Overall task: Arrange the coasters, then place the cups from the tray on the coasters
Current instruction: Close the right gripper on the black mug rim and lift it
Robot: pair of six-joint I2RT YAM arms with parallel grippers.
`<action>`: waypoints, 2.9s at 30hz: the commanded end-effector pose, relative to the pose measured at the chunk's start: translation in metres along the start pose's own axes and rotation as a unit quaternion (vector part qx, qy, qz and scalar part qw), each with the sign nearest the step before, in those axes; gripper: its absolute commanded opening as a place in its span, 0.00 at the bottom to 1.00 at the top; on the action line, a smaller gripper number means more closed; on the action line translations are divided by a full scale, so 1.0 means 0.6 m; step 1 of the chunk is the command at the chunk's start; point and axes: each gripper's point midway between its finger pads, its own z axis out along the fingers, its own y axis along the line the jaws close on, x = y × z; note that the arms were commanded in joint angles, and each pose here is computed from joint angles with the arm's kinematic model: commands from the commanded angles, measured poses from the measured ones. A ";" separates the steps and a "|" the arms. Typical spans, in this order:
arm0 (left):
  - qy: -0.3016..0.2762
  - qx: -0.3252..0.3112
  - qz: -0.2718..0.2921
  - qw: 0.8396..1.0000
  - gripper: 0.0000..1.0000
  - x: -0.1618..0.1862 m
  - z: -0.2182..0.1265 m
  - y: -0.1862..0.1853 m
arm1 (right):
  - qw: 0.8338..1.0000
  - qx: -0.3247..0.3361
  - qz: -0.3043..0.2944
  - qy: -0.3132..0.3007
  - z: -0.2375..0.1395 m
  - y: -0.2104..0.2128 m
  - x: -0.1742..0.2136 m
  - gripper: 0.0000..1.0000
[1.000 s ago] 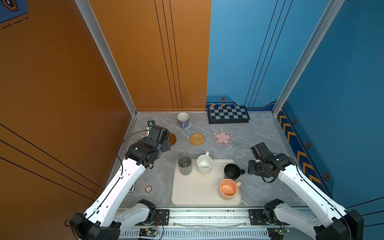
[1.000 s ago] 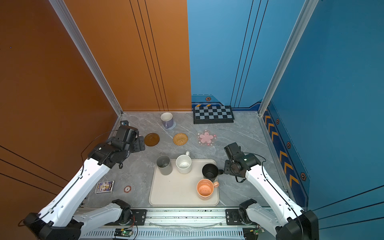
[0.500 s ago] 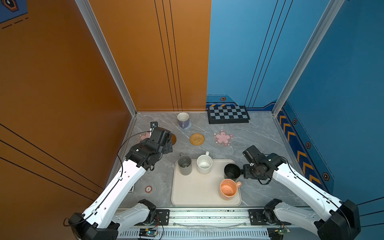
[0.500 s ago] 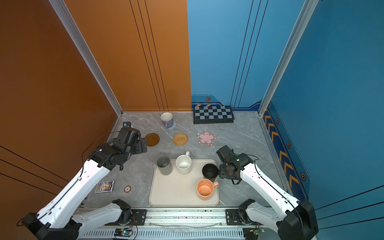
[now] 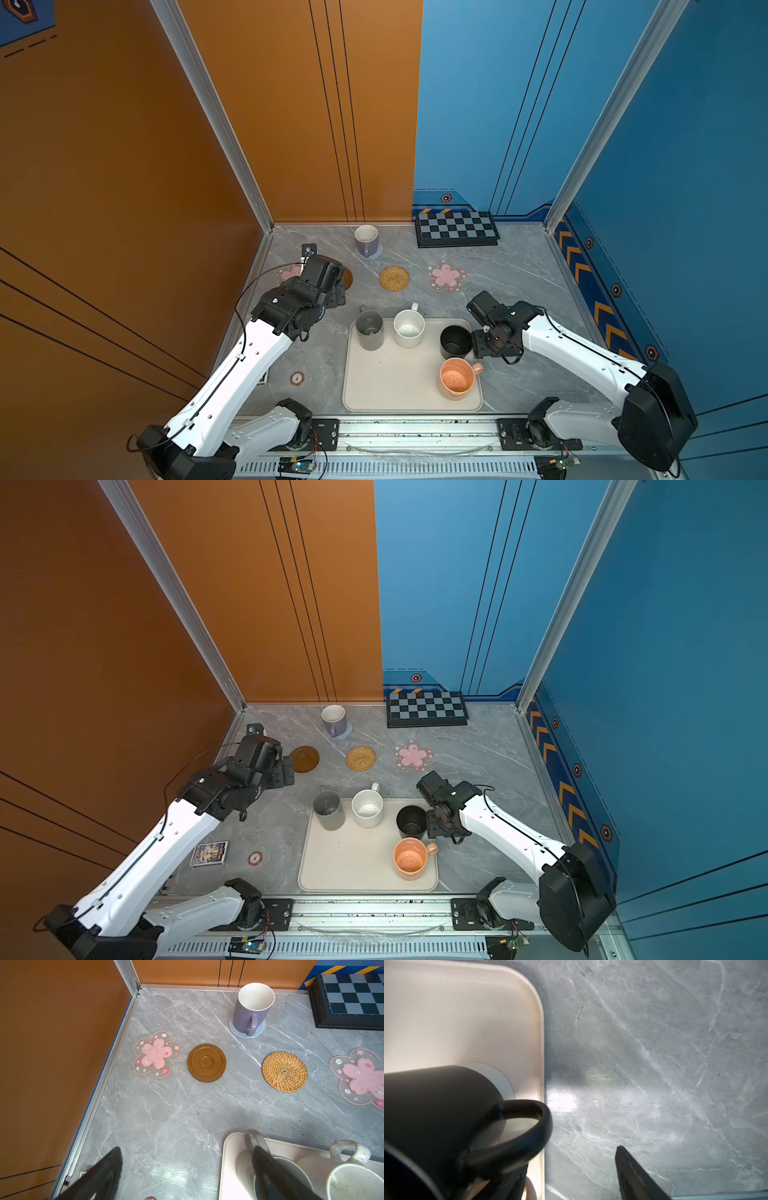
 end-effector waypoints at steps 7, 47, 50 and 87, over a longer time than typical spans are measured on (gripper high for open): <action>0.004 0.003 0.006 1.000 0.98 0.004 -0.012 0.001 | 0.997 -0.051 -0.058 -0.029 0.012 0.064 -0.034 0.70; 0.018 0.011 0.001 1.000 0.98 0.036 -0.026 0.016 | 0.857 -0.255 -0.426 -0.139 -0.056 0.165 -0.035 0.68; 0.018 0.013 -0.006 1.000 0.98 0.037 -0.028 0.017 | 0.853 -0.251 -0.438 -0.133 -0.046 0.160 -0.028 0.67; 0.028 0.030 -0.034 0.999 0.98 0.059 -0.036 0.013 | 0.837 -0.242 -0.478 -0.116 -0.009 0.185 -0.010 0.40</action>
